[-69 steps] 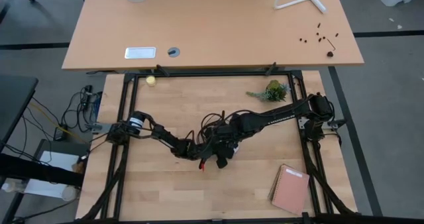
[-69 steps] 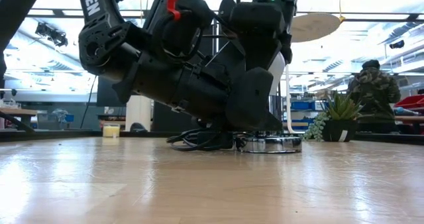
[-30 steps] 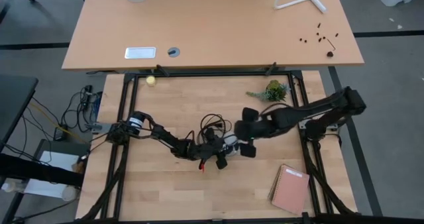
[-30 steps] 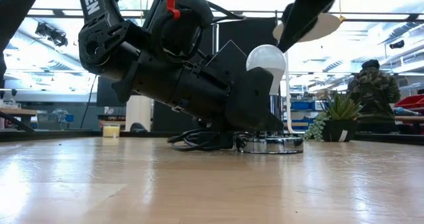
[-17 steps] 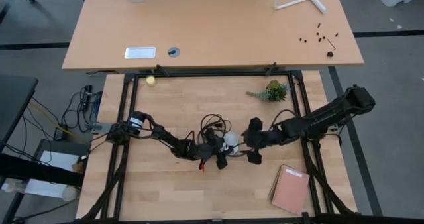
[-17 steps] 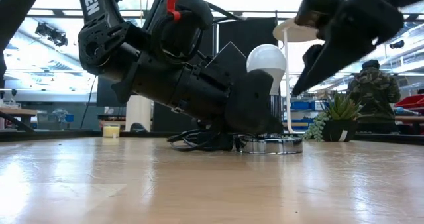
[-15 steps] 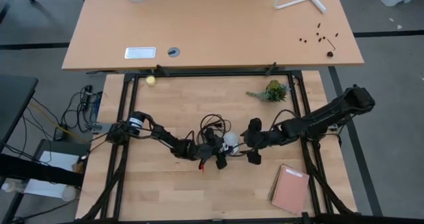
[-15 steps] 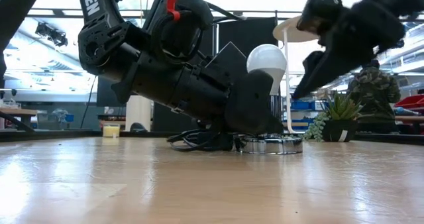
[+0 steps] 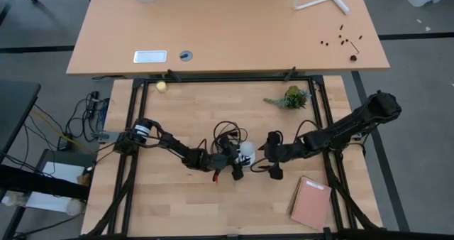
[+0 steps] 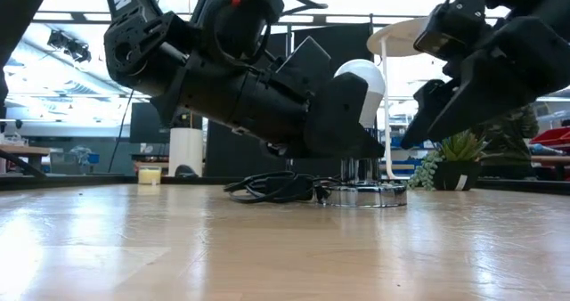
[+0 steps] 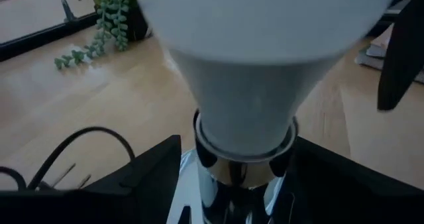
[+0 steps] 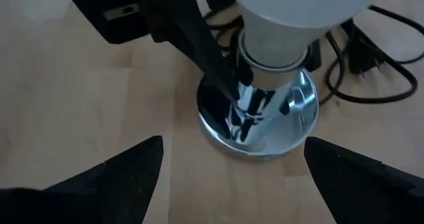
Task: Screw lightbulb
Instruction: Remove the white lightbulb from the metallic lamp
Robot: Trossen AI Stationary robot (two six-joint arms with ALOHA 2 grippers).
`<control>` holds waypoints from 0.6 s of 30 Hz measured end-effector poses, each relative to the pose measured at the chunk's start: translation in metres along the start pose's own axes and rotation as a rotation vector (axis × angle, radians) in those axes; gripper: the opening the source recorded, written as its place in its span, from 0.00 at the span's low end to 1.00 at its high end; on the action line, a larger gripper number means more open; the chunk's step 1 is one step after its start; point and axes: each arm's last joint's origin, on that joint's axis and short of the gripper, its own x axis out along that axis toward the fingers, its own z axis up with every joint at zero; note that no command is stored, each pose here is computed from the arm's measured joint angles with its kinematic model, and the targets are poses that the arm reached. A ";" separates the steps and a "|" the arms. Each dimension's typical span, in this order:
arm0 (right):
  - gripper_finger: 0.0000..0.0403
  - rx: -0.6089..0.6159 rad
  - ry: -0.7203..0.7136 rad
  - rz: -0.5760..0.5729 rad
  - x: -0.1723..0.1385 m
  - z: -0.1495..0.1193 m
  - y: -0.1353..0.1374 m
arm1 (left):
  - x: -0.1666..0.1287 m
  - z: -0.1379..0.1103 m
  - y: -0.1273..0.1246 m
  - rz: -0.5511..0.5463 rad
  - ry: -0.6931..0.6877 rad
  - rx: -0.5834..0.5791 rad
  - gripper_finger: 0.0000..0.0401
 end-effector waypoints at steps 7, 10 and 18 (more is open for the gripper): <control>0.93 0.021 -0.122 0.028 0.003 -0.013 -0.003 | -0.011 0.015 0.000 0.006 0.066 0.071 0.70; 0.93 0.012 -0.209 0.044 0.003 -0.018 -0.005 | -0.020 0.025 0.000 0.007 0.115 0.101 0.70; 0.93 -0.013 -0.232 0.032 0.004 -0.036 -0.013 | -0.043 0.050 0.004 0.007 0.197 0.129 0.70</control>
